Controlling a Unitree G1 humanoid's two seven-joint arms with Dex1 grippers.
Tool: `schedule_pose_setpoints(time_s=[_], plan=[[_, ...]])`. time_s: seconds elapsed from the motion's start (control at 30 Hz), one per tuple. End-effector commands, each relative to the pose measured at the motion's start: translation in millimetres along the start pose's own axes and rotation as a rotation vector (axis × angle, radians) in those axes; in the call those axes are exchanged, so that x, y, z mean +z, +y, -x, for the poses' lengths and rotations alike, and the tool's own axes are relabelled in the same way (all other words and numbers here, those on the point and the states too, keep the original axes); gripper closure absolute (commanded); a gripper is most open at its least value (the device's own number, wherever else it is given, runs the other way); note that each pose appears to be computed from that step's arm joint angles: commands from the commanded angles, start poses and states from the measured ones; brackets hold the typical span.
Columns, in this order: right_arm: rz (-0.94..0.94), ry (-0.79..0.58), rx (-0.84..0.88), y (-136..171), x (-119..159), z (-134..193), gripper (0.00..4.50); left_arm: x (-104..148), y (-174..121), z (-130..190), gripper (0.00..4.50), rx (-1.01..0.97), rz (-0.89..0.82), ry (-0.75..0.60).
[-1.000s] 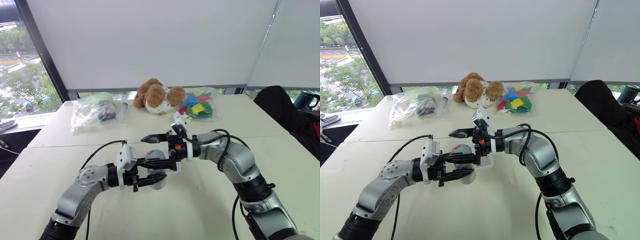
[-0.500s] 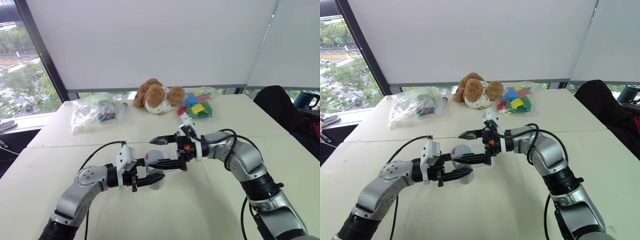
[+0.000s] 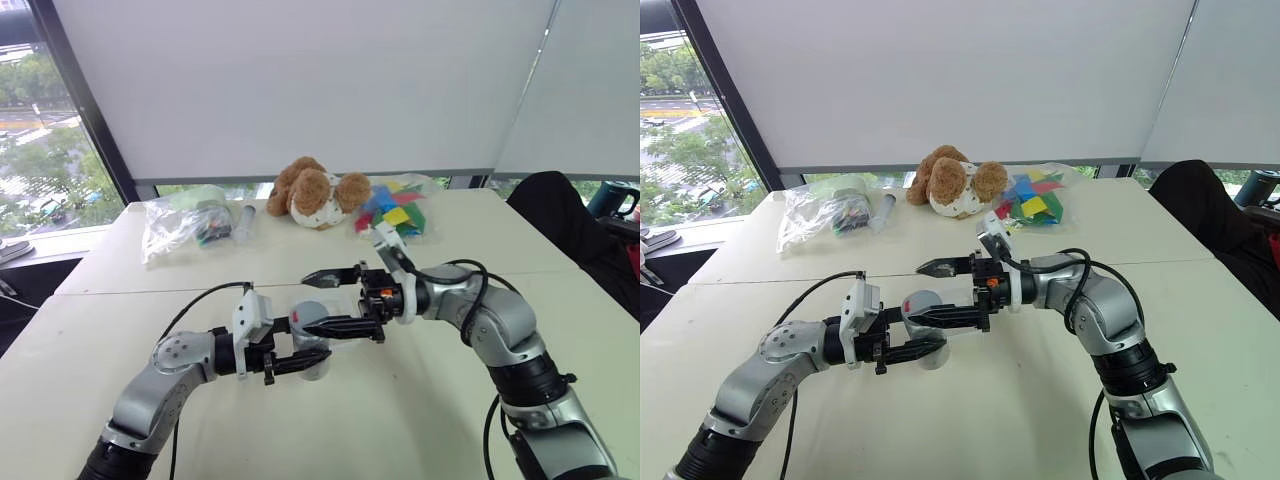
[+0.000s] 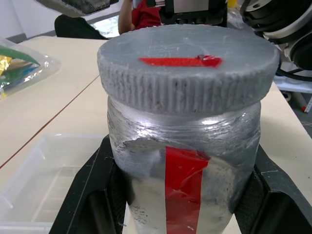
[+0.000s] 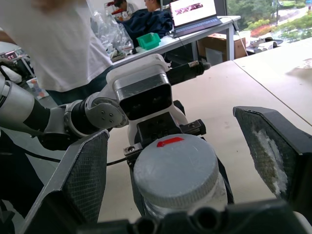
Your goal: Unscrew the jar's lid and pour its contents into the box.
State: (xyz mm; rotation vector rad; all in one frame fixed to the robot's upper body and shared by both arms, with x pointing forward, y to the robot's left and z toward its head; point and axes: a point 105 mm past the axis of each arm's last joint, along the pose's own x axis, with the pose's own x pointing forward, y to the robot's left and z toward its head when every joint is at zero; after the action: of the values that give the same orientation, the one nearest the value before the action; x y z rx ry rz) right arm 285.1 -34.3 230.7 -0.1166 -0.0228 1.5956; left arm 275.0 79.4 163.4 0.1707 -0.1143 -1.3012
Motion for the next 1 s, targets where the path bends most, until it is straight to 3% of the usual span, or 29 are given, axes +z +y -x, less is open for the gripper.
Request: schedule_pose_setpoints(time_s=[0.03,0.27,0.43,0.53,0.7,0.8,0.87,1.0], plan=[[0.070,0.012,0.019,3.9,7.4,-8.4,0.03,12.3,-2.4,0.5,2.40,-0.011,-0.040,-0.038],[0.077,0.025,0.035,6.1,1.9,-12.8,0.03,12.3,-3.8,0.6,2.40,-0.008,-0.037,-0.038],[0.074,0.022,0.038,5.6,1.8,-13.5,2.24,12.6,-3.6,0.6,2.40,-0.006,-0.038,-0.039],[0.070,0.003,0.038,5.0,3.7,-12.7,2.21,12.9,-3.2,0.8,2.40,-0.005,-0.038,-0.040],[-0.156,-0.304,0.117,14.1,43.4,0.9,2.21,12.5,-2.0,3.9,2.40,-0.001,-0.037,-0.036],[-0.295,-0.404,0.113,12.7,52.9,19.8,2.21,12.1,-1.3,5.2,2.40,0.002,-0.036,-0.034],[-0.282,-0.401,0.004,5.4,46.6,33.6,2.21,12.4,0.0,6.8,2.40,0.009,-0.036,-0.038],[-0.067,-0.308,-0.373,-20.8,12.4,77.1,2.21,15.4,4.8,13.6,2.40,0.037,-0.036,-0.054]])
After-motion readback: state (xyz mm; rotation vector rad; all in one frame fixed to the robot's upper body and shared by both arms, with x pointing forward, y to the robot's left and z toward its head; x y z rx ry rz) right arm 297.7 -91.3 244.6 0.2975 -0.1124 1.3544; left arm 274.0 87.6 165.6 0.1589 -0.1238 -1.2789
